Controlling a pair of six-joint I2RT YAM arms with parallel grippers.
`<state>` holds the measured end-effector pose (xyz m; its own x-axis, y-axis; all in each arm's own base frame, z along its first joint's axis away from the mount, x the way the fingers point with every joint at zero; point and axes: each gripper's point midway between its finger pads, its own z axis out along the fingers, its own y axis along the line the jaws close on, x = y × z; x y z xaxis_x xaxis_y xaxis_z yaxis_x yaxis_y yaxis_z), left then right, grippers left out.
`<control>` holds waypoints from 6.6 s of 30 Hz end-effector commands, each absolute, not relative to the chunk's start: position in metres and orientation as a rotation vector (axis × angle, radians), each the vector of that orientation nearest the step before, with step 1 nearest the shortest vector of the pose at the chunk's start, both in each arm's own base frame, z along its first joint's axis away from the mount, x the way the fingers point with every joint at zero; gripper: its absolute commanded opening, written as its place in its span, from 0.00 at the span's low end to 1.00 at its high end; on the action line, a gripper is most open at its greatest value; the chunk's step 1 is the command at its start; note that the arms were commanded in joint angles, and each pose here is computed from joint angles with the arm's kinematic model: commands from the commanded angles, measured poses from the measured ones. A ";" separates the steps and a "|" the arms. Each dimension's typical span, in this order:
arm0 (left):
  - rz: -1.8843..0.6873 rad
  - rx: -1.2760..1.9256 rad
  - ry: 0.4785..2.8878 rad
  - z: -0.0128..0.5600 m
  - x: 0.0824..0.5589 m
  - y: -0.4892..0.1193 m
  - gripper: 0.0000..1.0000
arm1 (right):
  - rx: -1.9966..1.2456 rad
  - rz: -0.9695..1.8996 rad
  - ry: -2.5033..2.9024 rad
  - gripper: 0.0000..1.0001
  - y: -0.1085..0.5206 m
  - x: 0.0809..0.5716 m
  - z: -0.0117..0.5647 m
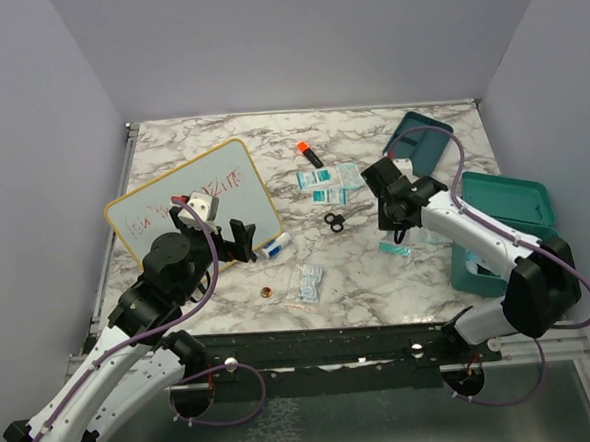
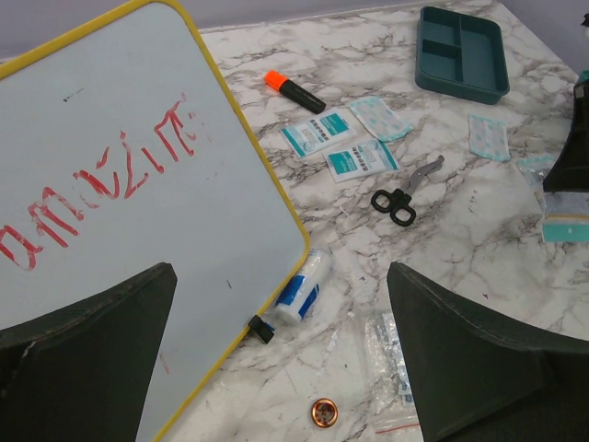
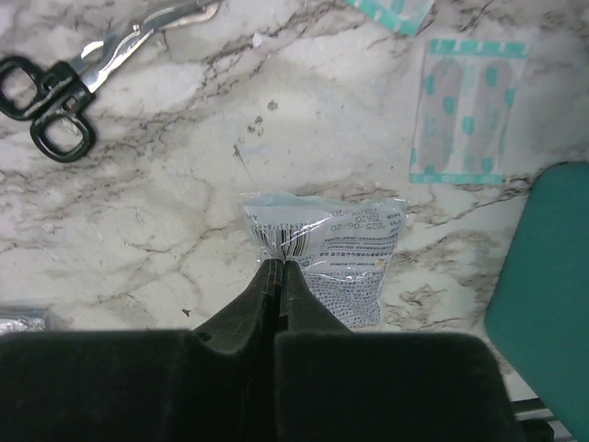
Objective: Organize the medicine kit
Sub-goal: Pick up the medical item at the center of the board, then place the medical item at the medicine box, then pick up the medical item at the center of the board.
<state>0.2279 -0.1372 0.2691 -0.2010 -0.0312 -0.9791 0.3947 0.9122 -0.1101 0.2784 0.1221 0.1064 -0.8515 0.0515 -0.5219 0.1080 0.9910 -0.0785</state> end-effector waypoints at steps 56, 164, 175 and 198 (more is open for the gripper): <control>-0.499 0.317 1.682 0.280 0.211 -0.148 0.99 | 1.395 -0.978 1.956 0.06 -0.192 0.191 0.170; -0.349 0.313 1.787 0.250 0.233 -0.144 0.99 | 0.063 0.829 2.596 0.22 0.299 0.216 0.014; -0.351 0.314 1.787 0.250 0.233 -0.144 0.99 | 0.043 0.827 2.525 0.01 0.302 0.228 0.046; -0.358 0.315 1.783 0.251 0.232 -0.144 0.99 | 0.275 0.513 2.258 0.00 0.237 0.266 0.139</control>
<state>0.2334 -0.1439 0.2538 -0.2403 0.0149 -0.9706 0.3885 0.9178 -0.0821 0.2516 0.2692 0.1172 -0.7613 0.3035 -0.5730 -0.0628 0.8450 0.5311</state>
